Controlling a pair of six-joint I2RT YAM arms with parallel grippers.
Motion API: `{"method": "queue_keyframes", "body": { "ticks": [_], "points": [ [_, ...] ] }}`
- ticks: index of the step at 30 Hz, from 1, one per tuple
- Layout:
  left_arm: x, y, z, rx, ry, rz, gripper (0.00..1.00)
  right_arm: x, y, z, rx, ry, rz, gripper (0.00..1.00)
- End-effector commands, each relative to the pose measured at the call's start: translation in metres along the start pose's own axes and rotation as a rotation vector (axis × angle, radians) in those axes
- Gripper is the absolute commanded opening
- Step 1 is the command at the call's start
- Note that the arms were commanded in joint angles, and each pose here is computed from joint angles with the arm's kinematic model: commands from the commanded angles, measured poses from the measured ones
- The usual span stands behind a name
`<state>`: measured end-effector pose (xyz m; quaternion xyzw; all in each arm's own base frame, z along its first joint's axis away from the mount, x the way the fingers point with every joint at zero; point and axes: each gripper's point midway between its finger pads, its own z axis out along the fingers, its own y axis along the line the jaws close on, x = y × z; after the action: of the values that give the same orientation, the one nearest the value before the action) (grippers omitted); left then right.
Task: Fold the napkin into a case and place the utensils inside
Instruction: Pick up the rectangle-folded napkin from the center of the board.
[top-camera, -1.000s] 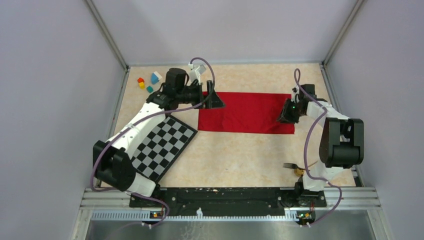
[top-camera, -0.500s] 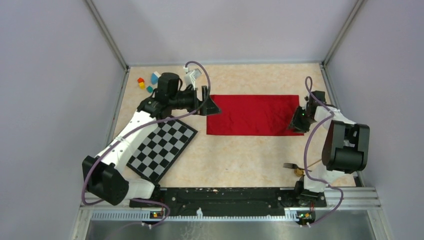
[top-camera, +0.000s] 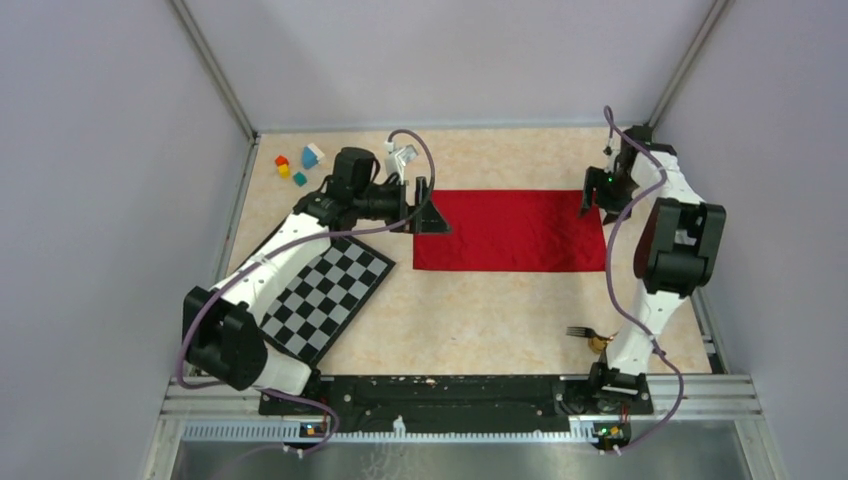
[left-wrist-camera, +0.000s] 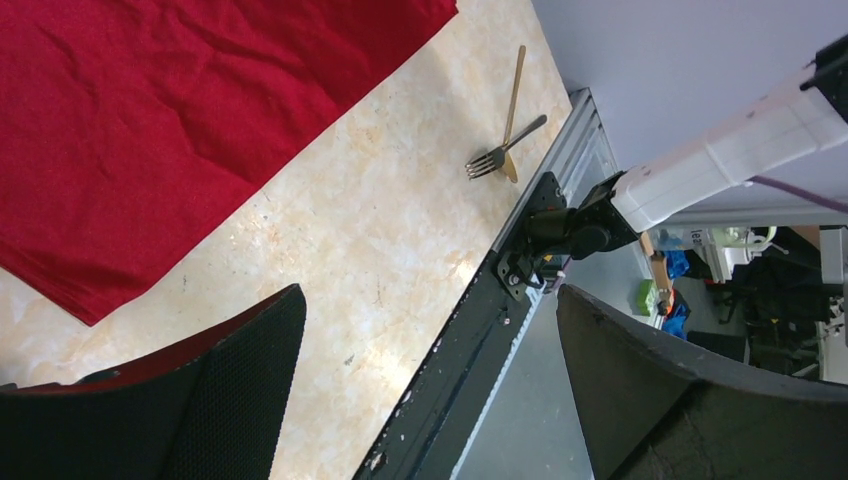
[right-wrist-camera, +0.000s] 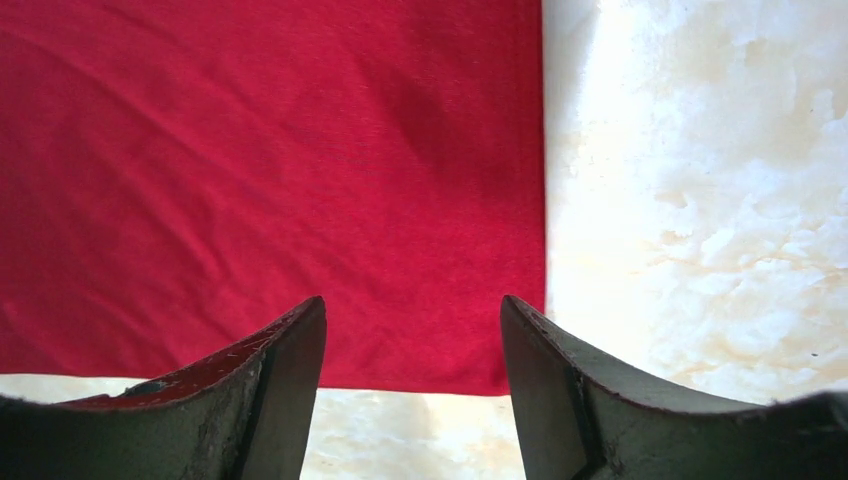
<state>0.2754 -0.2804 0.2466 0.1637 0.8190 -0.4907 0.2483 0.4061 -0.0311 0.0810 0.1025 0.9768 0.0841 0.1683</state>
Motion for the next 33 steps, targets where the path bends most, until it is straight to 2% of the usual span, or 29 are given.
{"method": "queue_keyframes", "body": {
  "ticks": [1,20,33],
  "points": [
    [-0.006,-0.006,0.002,0.033,-0.004,0.073,0.99,0.005,-0.019,-0.003,0.106,0.112,-0.062,0.64],
    [0.004,0.011,0.018,0.058,0.042,0.051,0.99,-0.004,-0.029,0.031,0.149,0.138,-0.101,0.63],
    [0.003,0.015,0.017,0.033,0.034,0.067,0.99,0.012,-0.029,0.061,0.148,0.193,-0.107,0.62]
  ]
}}
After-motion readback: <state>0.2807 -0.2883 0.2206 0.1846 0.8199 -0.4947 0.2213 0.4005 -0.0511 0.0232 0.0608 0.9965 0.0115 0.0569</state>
